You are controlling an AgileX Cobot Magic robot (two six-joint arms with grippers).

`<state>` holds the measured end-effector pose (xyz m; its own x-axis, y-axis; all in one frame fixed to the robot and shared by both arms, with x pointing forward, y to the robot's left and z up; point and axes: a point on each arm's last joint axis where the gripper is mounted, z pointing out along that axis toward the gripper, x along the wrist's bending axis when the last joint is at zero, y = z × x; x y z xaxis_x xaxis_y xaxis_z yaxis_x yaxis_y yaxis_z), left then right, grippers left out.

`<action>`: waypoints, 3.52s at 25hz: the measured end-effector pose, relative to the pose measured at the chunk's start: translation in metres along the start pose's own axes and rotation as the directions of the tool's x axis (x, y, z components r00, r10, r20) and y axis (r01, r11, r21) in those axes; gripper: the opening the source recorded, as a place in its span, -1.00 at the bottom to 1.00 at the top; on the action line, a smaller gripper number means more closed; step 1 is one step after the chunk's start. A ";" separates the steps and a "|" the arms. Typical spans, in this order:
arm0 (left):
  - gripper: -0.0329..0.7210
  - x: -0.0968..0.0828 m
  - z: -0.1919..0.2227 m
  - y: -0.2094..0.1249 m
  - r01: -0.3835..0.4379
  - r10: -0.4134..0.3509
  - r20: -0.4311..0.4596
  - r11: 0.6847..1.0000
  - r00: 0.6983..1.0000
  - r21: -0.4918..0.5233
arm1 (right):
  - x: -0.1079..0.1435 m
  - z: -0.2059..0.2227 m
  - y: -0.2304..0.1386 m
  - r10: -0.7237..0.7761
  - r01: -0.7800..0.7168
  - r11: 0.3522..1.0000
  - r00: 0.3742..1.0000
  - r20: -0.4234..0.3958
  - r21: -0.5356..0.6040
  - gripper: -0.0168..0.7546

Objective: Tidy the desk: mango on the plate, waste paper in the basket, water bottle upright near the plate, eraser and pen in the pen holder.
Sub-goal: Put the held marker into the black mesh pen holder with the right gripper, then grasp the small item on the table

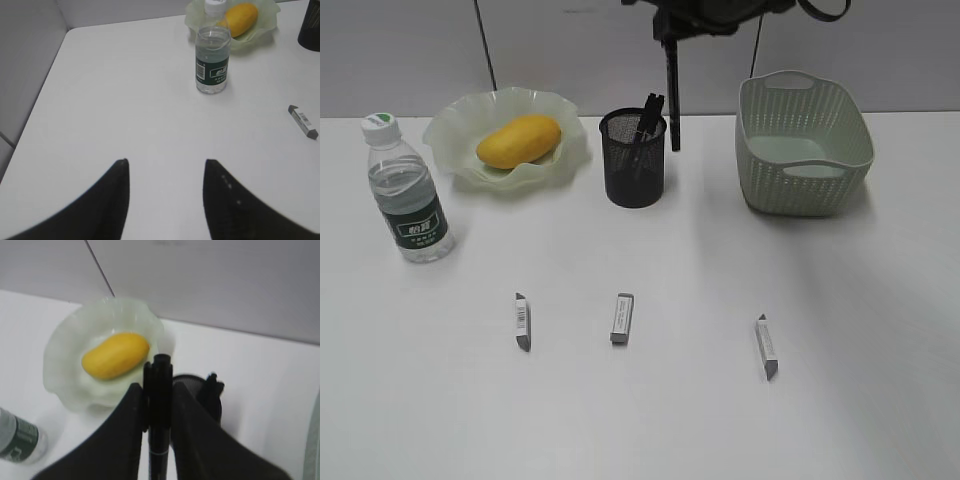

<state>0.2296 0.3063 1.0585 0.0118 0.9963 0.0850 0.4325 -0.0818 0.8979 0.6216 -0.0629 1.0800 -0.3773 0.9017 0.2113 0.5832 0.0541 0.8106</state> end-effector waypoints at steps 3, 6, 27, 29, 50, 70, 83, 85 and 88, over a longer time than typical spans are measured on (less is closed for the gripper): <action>0.07 0.000 0.000 0.000 0.000 0.000 0.000 1.000 1.000 0.000 | 0.002 0.010 0.006 -0.025 0.021 0.992 0.999 -0.030 -0.125 -0.57; 0.05 0.000 0.000 0.000 0.000 0.000 0.000 1.000 1.000 0.000 | 0.002 0.029 0.003 -0.068 0.057 0.977 0.997 -0.046 -0.206 -0.58; -0.27 0.000 0.000 0.000 0.000 0.000 0.001 1.000 1.000 0.000 | -0.007 0.120 -0.056 -0.448 0.416 0.824 0.894 0.008 -0.386 -0.58; -0.27 0.000 0.000 0.000 0.000 0.000 0.001 1.000 1.000 0.000 | -0.007 0.120 -0.055 -0.500 0.473 0.793 0.865 0.033 -0.385 -0.58; -0.27 0.000 0.000 0.000 0.000 0.000 0.001 1.000 1.000 0.000 | -0.014 0.124 -0.061 -0.361 0.352 0.882 0.932 0.032 -0.314 -0.54; -0.16 0.000 0.000 0.000 0.000 0.000 0.001 1.000 1.000 0.000 | 0.002 0.049 0.002 -0.380 0.369 0.865 0.924 0.037 -0.340 0.12; -0.16 -0.002 0.000 0.000 0.010 -0.010 0.018 1.000 1.000 -0.001 | -0.010 -0.056 0.002 -0.587 0.586 0.738 0.802 -0.108 0.335 0.09; -0.16 -0.002 0.000 0.000 0.013 -0.013 0.024 1.000 1.000 -0.001 | -0.025 -0.065 -0.005 -0.538 0.525 0.718 0.835 -0.115 0.457 0.09; -0.10 -0.002 0.000 0.000 0.013 -0.013 0.026 1.000 1.000 -0.001 | -0.055 -0.081 -0.004 -0.439 0.385 0.731 0.897 -0.043 0.564 0.09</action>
<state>0.2297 0.3039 1.0584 0.0294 0.9976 0.0620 0.4318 -0.0686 0.8994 0.5823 -0.1471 1.1095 -0.6258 0.7667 -0.1431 0.6865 0.6285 0.3656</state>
